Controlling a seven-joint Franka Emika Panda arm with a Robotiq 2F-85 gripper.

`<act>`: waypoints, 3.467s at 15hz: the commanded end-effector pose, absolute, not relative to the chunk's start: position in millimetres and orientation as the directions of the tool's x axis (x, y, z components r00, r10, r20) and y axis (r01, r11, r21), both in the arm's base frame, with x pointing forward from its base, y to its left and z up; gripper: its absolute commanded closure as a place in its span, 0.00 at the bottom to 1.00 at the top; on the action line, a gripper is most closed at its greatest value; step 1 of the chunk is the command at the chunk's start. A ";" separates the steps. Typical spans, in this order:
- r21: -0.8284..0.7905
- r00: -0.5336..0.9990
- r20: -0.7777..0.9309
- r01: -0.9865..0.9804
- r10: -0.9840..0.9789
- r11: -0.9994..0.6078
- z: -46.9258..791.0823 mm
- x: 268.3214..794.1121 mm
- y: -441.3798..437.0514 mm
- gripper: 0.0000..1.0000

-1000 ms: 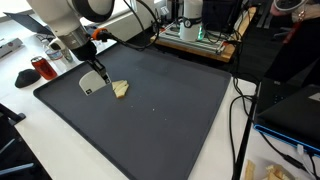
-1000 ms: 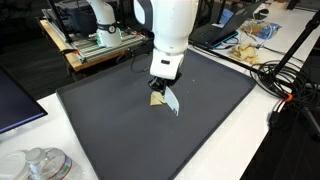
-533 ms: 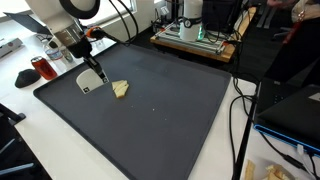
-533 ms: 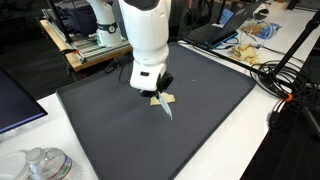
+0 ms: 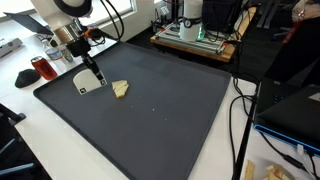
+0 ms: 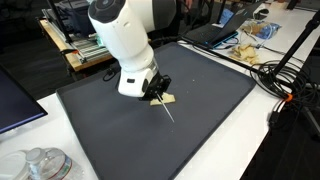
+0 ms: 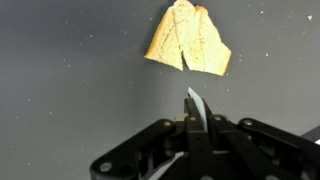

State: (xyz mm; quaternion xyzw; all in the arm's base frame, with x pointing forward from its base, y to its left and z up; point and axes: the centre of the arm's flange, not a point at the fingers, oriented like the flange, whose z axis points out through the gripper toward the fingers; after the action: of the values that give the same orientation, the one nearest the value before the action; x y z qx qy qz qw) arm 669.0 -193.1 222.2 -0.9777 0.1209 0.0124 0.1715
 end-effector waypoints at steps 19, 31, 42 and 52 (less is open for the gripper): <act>-0.495 0.674 0.210 -0.551 -0.708 -0.672 222.3 525.1 -161.7 0.99; -0.278 0.633 0.392 -0.610 -0.667 -0.742 275.9 497.3 -84.9 0.99; -0.064 0.786 0.428 -0.466 -0.446 -0.882 293.4 492.2 -81.7 0.99; 0.048 0.907 0.363 -0.245 -0.212 -0.968 339.5 532.8 -67.6 0.99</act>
State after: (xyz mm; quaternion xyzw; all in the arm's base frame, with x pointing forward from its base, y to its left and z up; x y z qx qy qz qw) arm 522.2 -82.8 289.4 -0.9693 0.1378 -0.1989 -0.0444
